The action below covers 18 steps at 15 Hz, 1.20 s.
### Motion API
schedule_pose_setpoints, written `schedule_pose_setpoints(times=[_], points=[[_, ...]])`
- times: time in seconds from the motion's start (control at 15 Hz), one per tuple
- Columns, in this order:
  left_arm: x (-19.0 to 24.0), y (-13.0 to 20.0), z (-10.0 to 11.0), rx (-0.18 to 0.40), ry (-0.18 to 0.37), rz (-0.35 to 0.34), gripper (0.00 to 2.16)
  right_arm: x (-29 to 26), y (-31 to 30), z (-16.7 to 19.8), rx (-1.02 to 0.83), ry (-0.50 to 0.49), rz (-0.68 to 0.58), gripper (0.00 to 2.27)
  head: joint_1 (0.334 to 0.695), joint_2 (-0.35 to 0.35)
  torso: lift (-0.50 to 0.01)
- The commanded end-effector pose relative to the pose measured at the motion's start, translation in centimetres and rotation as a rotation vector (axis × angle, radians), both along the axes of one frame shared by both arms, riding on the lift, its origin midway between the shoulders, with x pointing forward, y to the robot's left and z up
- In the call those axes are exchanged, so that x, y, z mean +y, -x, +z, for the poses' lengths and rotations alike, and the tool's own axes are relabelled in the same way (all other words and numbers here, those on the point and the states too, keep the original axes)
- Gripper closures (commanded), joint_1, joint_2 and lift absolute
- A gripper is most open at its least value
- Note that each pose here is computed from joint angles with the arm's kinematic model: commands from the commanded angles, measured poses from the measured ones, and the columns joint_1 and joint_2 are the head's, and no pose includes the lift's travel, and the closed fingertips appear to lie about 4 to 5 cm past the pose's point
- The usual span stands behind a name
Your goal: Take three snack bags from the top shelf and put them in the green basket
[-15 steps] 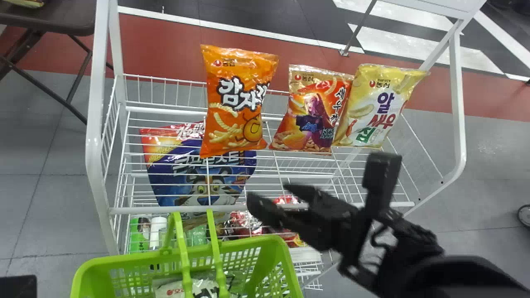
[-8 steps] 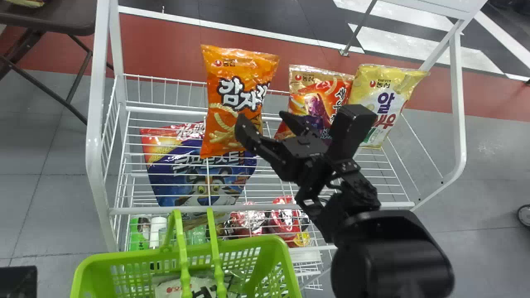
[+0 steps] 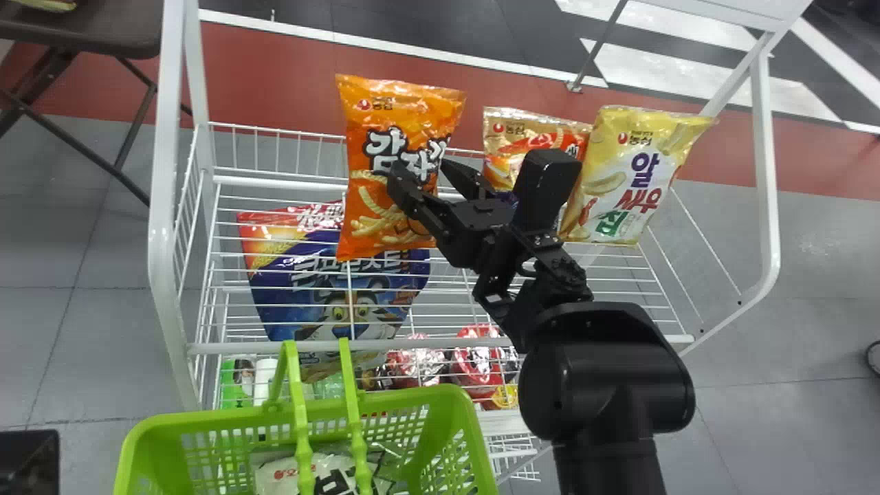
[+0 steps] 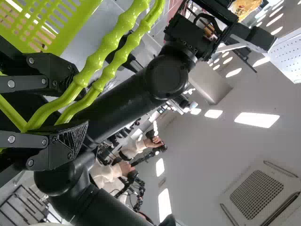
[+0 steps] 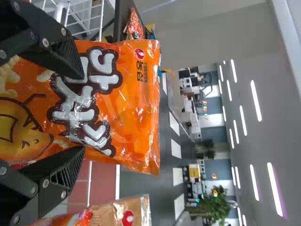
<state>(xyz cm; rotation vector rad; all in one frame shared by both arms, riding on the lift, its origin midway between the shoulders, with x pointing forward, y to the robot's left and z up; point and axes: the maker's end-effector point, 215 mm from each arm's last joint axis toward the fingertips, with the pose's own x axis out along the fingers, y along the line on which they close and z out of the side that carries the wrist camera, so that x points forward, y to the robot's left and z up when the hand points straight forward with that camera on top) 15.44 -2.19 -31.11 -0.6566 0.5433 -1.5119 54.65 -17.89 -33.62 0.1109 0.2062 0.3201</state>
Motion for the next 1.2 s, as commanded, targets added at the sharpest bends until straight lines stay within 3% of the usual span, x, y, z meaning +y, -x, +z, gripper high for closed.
schedule_pose_setpoints(times=[0.0, 0.53, 0.8, 1.13], points=[[0.0, -0.3, 0.0, -0.004, -0.003, 0.003, 0.86, 0.4, 1.0, -2.2, 0.093, -0.028, 0.043, 2.18, 0.695, -0.324, -0.040], [-0.1, -0.2, 0.3, -0.004, 0.005, -0.001, 0.86, -0.2, 4.7, 0.5, 0.096, -0.052, 0.095, 2.24, 0.695, -0.334, -0.040], [-0.3, -0.2, 0.2, -0.004, 0.001, 0.001, 0.86, -1.8, 10.7, 3.6, 0.131, -0.094, 0.113, 2.24, 0.695, -0.350, -0.040], [-0.7, -0.1, 0.2, -0.009, -0.006, -0.003, 0.86, -3.8, 21.7, 2.8, 0.369, -0.155, 0.111, 2.24, 0.695, -0.350, -0.040]])
